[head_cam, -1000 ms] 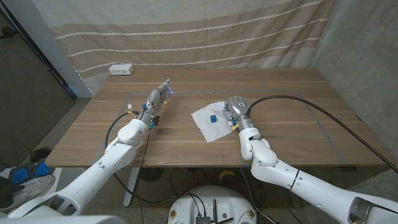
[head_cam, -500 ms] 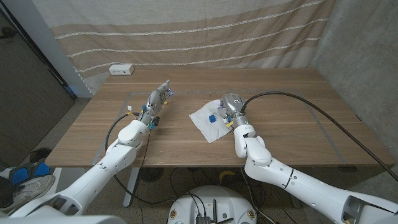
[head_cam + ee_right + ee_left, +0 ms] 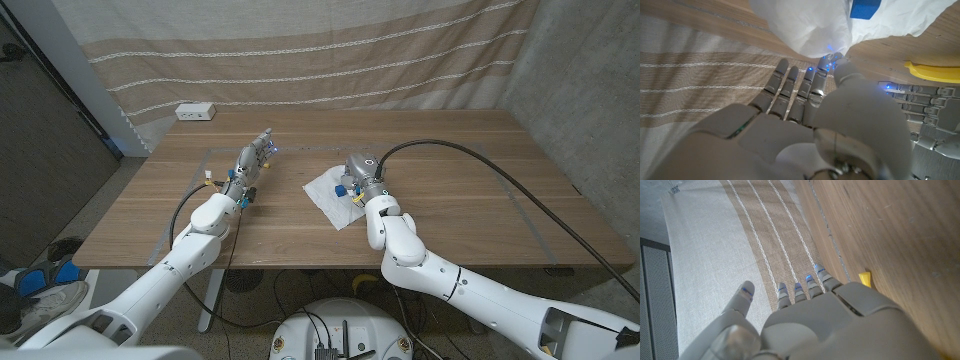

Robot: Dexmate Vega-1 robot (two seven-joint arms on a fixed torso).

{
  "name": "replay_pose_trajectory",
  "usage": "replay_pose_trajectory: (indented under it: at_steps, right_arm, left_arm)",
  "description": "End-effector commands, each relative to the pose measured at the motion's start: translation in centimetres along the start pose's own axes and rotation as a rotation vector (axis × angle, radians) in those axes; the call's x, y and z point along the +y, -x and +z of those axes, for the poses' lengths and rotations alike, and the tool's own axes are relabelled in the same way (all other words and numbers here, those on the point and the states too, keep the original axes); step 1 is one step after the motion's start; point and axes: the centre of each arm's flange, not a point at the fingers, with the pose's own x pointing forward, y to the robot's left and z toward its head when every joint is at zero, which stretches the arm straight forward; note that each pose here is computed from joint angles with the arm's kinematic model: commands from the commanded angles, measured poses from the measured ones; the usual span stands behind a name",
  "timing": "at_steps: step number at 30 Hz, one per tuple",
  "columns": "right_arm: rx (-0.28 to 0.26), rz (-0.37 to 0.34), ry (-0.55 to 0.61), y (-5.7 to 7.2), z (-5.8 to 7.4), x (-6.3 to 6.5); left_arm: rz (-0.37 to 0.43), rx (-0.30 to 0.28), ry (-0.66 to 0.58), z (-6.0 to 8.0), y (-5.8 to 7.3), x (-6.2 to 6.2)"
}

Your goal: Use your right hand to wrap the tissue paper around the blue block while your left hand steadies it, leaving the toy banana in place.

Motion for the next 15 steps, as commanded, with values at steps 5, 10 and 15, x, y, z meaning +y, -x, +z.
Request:
replay_pose_trajectory:
  at_steps: [5, 10, 15]
  right_arm:
    - [0.018, 0.083, 0.009, 0.02, 1.61, 0.41]
    - [0.007, 0.072, -0.015, 0.07, 1.67, 0.17]
    - [-0.011, 0.097, -0.050, 0.09, 1.87, 0.06]
  left_arm:
    - [-0.002, 0.001, 0.018, -0.91, -0.66, 0.30]
    - [-0.003, 0.000, 0.023, -1.00, -0.87, 0.35]
    - [-0.002, 0.001, 0.028, -1.08, -1.01, 0.37]
